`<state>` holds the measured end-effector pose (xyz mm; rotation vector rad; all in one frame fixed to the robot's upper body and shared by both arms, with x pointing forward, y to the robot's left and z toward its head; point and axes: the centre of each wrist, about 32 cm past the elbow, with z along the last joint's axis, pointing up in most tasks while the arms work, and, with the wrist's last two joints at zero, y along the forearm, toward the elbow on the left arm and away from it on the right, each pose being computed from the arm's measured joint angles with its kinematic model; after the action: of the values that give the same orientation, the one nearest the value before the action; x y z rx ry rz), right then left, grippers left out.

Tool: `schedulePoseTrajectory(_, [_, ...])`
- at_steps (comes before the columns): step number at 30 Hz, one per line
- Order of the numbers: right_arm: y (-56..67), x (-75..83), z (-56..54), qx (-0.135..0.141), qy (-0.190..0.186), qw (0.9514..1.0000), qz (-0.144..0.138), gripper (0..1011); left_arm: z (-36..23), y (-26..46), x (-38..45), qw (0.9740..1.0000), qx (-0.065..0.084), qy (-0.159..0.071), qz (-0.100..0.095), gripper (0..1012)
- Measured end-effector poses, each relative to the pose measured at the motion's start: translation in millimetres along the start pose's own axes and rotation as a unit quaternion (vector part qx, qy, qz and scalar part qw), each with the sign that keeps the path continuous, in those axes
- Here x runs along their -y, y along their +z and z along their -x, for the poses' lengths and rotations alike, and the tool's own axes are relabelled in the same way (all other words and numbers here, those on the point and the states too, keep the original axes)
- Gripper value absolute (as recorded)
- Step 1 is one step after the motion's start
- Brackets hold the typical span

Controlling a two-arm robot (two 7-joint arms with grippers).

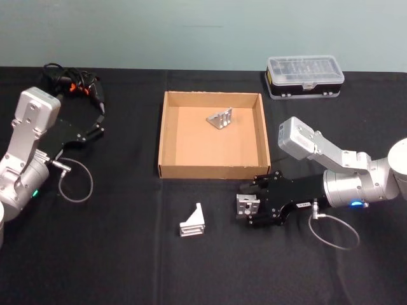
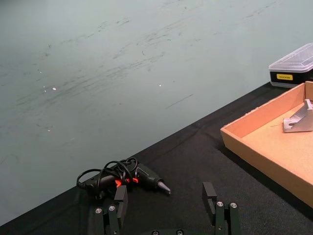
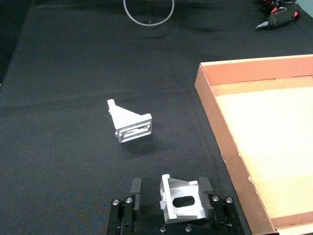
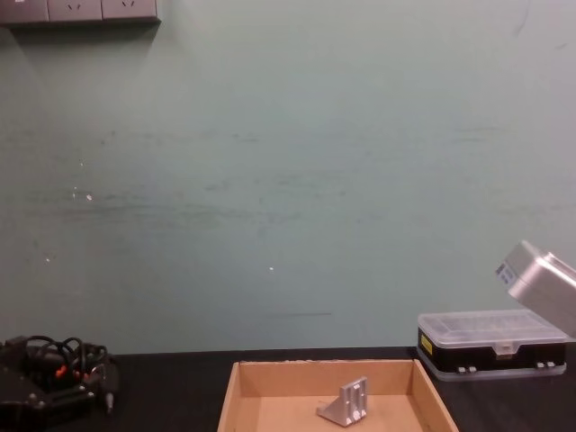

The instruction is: Use one hand to pick up the angle iron from the table and place it into the box.

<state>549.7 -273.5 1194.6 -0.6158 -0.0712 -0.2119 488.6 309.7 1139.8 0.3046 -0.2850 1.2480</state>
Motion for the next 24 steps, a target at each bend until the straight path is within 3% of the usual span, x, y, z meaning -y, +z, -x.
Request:
schedulePoseTrajectory(19, [-1.2, -2.7, -3.4, -0.003, 0.0, 1.0, -0.002, 149, 0.0, 0.0, 0.0, 1.0, 0.0, 0.0, 0.0, 1000])
schedulePoseTrajectory(24, [-1.4, -2.6, -3.4, -0.004, 0.0, 1.0, -0.002, 123, 0.0, 0.0, 0.0, 1.0, 0.0, 0.0, 0.0, 1000])
